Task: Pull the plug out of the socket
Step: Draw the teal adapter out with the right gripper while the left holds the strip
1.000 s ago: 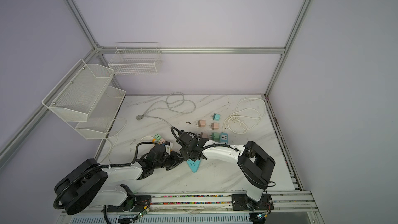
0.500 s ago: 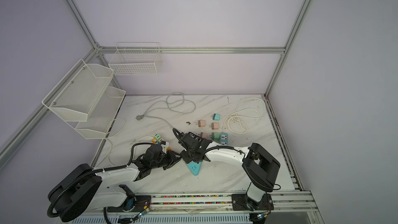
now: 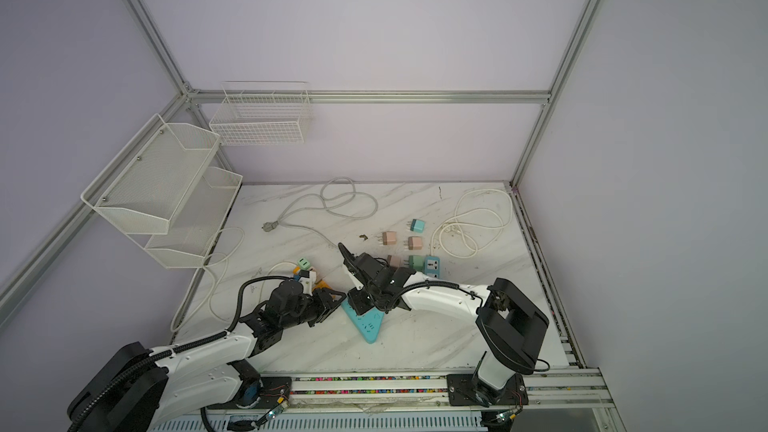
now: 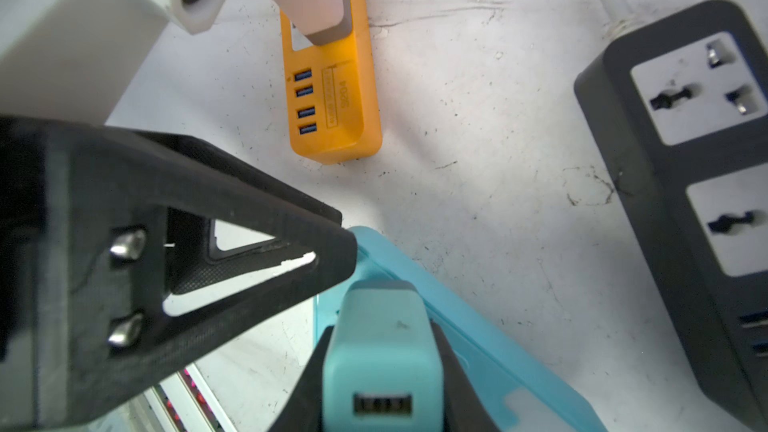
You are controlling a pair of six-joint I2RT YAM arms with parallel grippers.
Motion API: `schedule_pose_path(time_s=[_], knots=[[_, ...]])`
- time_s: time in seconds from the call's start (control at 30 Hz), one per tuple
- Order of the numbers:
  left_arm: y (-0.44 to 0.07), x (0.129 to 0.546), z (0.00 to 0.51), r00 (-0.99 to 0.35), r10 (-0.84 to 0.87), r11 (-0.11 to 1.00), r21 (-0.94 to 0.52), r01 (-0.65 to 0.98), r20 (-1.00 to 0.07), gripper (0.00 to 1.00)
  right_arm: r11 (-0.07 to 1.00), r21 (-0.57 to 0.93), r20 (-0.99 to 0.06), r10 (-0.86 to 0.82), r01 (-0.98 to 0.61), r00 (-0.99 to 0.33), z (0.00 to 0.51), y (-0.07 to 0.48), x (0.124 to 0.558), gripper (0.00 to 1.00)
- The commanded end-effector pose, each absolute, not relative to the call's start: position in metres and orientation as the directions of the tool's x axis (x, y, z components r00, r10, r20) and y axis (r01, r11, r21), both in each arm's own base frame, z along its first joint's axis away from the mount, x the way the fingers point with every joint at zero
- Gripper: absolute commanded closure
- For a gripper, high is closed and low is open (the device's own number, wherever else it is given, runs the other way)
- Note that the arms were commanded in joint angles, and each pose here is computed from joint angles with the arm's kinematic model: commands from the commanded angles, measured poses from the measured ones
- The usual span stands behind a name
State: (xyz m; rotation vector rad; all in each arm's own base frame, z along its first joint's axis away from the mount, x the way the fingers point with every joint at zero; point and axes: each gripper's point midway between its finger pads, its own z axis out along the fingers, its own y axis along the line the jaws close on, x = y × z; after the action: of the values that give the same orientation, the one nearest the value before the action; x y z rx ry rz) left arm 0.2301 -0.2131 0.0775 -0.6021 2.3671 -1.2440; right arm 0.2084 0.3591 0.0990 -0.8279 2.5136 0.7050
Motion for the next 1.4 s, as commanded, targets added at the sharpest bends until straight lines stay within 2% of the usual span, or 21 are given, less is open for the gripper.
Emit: schedule_pose_path(time_s=[0.0, 0.13, 0.3, 0.37, 0.57, 0.93, 1.1, 1.13, 1.37], knots=[[-0.212, 0.227, 0.076, -0.831, -0.535, 0.501, -0.85, -0.164, -0.155, 0.55, 0.658, 0.416, -0.556, -0.362, -0.627, -0.748, 0.125, 0.371, 0.213, 0.99], [-0.211, 0.225, 0.073, -0.833, -0.533, 0.506, -0.844, -0.175, -0.146, 0.51, 0.636, 0.483, -0.548, -0.317, -0.602, -0.774, 0.135, 0.374, 0.216, 0.99], [-0.218, 0.229, 0.084, -0.832, -0.533, 0.463, -0.876, -0.135, -0.153, 0.53, 0.62, 0.526, -0.525, -0.302, -0.582, -0.796, 0.135, 0.38, 0.215, 0.99], [-0.219, 0.23, 0.086, -0.833, -0.532, 0.457, -0.88, -0.128, -0.155, 0.55, 0.614, 0.536, -0.518, -0.304, -0.58, -0.8, 0.131, 0.381, 0.213, 1.0], [-0.218, 0.231, 0.086, -0.826, -0.541, 0.452, -0.883, -0.126, -0.159, 0.73, 0.603, 0.531, -0.536, -0.306, -0.596, -0.787, 0.131, 0.379, 0.212, 1.0], [-0.215, 0.227, 0.065, -0.836, -0.533, 0.493, -0.851, -0.181, -0.131, 0.86, 0.64, 0.425, -0.573, -0.357, -0.64, -0.738, 0.131, 0.38, 0.216, 1.0], [-0.211, 0.225, 0.057, -0.834, -0.538, 0.512, -0.833, -0.211, -0.119, 0.93, 0.696, 0.422, -0.562, -0.302, -0.581, -0.77, 0.132, 0.361, 0.231, 0.98], [-0.211, 0.224, 0.056, -0.835, -0.539, 0.514, -0.83, -0.217, -0.116, 0.95, 0.718, 0.37, -0.578, -0.318, -0.589, -0.751, 0.131, 0.356, 0.236, 0.98], [-0.21, 0.224, 0.055, -0.836, -0.537, 0.526, -0.821, -0.222, -0.118, 1.0, 0.677, 0.329, -0.567, -0.415, -0.658, -0.711, 0.127, 0.382, 0.211, 0.98]])
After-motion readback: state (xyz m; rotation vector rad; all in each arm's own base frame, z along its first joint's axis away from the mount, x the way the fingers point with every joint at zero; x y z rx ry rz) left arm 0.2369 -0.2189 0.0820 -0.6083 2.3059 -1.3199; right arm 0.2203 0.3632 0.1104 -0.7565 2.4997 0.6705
